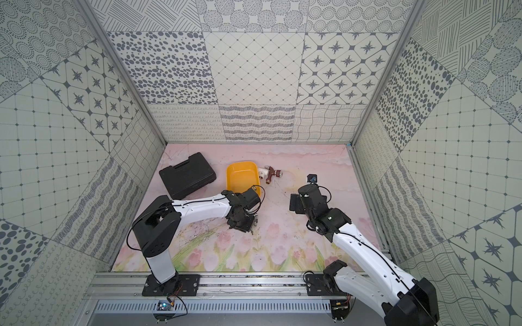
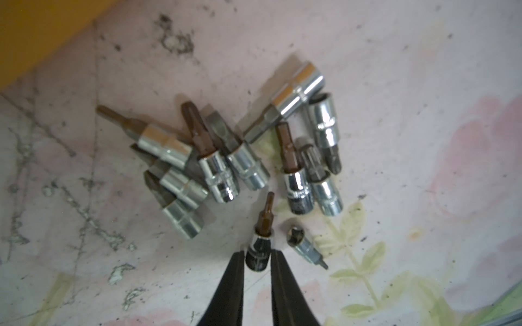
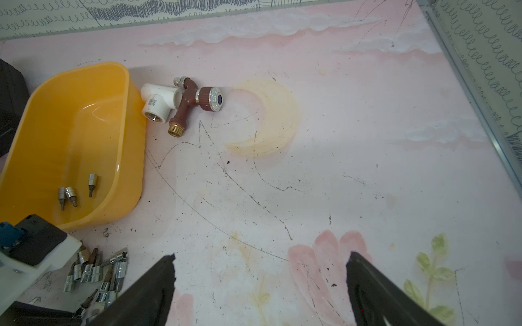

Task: Put the bit on the desktop into the storage box
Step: Pick up the screwdriver bit from the center of the board.

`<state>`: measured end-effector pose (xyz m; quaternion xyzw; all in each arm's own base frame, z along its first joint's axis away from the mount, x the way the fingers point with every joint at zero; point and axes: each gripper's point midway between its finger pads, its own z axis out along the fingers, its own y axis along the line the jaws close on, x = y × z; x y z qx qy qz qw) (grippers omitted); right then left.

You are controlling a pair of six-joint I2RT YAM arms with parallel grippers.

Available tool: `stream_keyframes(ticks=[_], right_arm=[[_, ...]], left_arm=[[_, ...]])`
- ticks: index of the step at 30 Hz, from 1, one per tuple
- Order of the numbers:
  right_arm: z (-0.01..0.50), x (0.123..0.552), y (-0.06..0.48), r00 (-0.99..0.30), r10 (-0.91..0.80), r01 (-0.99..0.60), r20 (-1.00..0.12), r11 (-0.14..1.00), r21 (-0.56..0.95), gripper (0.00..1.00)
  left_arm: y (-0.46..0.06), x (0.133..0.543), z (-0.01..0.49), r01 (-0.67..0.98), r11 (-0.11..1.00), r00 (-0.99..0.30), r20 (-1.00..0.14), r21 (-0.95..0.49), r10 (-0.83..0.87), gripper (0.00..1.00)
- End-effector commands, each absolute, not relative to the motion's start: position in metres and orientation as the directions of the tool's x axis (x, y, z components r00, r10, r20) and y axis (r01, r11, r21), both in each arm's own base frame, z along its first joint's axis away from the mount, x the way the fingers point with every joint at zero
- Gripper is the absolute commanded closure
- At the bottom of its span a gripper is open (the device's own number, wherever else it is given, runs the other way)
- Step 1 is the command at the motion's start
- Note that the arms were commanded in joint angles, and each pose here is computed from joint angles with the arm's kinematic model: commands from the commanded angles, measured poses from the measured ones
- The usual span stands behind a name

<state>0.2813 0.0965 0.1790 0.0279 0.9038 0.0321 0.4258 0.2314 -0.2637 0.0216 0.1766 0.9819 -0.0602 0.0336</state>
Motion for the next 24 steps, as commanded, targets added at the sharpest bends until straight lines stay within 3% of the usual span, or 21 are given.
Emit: stream_keyframes(ticks=[1, 13, 24], right_arm=[[0.176, 0.283, 0.096, -0.637, 0.098, 0.037, -0.764, 0.995, 0.096, 0.03], [0.177, 0.284, 0.097, -0.634, 0.098, 0.035, -0.767, 0.995, 0.098, 0.03], [0.176, 0.285, 0.098, -0.638, 0.097, 0.035, -0.764, 0.995, 0.097, 0.03]], left_arm=[[-0.254, 0.227, 0.020, 0.342, 0.938, -0.939, -0.069, -0.062, 0.338, 0.78], [-0.261, 0.235, 0.014, 0.352, 0.934, -0.935, -0.077, -0.057, 0.347, 0.73], [-0.264, 0.236, 0.012, 0.361, 0.931, -0.931, -0.074, -0.060, 0.356, 0.81]])
